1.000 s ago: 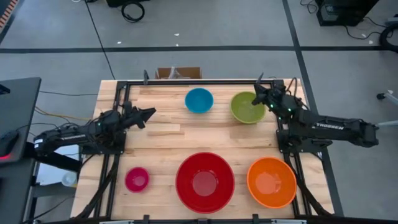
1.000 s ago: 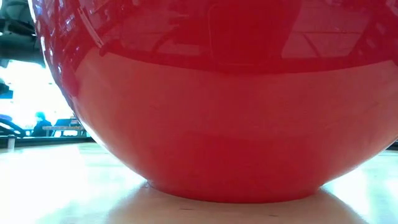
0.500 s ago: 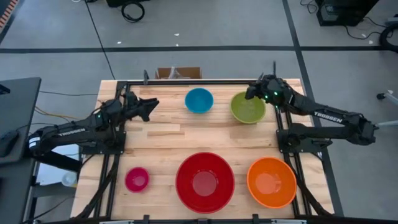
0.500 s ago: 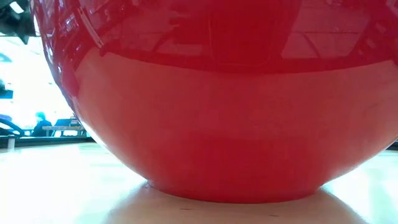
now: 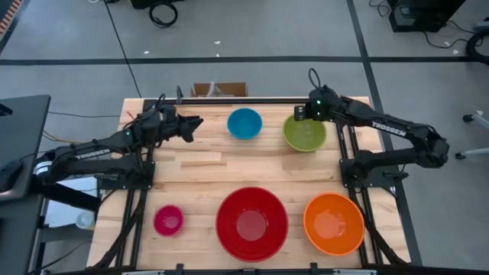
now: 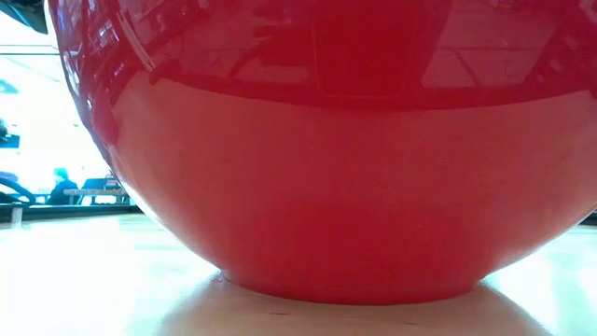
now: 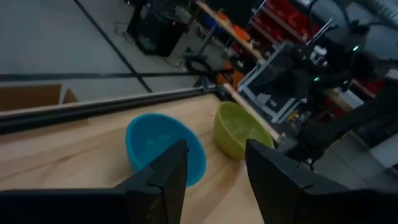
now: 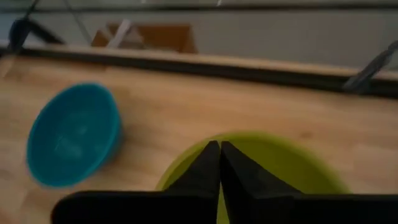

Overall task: Nest bowls inside each other
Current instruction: Stack the orange bowl on top of the red bowl

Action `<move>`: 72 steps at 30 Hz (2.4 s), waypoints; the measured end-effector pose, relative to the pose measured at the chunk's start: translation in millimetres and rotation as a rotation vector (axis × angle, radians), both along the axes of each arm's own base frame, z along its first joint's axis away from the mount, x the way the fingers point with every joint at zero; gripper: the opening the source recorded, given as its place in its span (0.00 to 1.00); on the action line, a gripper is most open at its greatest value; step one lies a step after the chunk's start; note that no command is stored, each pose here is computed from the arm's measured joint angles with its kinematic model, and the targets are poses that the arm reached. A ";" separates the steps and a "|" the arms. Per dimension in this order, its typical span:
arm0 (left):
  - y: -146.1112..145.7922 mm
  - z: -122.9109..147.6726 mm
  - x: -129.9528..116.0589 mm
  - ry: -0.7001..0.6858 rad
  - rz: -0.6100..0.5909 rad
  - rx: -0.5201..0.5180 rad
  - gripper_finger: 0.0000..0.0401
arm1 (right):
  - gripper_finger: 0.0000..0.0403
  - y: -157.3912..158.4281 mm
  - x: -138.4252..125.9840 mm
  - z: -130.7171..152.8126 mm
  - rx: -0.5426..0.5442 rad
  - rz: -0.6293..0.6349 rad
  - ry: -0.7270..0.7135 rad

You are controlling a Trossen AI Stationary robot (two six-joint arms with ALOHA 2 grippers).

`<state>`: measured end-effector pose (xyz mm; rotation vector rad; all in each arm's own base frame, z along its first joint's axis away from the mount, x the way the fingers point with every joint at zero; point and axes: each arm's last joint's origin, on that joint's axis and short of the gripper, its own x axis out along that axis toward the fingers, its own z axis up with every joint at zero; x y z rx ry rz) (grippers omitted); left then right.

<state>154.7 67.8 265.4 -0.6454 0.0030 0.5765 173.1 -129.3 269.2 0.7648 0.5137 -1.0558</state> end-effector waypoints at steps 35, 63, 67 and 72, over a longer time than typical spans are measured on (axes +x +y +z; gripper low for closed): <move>4.8 -17.2 14.1 0.075 -0.062 -0.109 0.41 | 0.52 15.2 -17.1 -19.4 0.374 0.001 0.159; -14.0 -25.0 31.6 0.123 -0.192 -0.093 0.41 | 0.52 -21.1 -11.5 -13.6 0.453 -0.123 0.569; -14.6 -28.8 30.2 0.156 -0.187 -0.120 0.41 | 0.52 -20.3 -12.4 -30.0 0.498 -0.145 0.616; -15.0 -32.8 28.4 0.196 -0.183 -0.143 0.41 | 0.52 -18.2 -16.1 -48.7 0.535 -0.178 0.644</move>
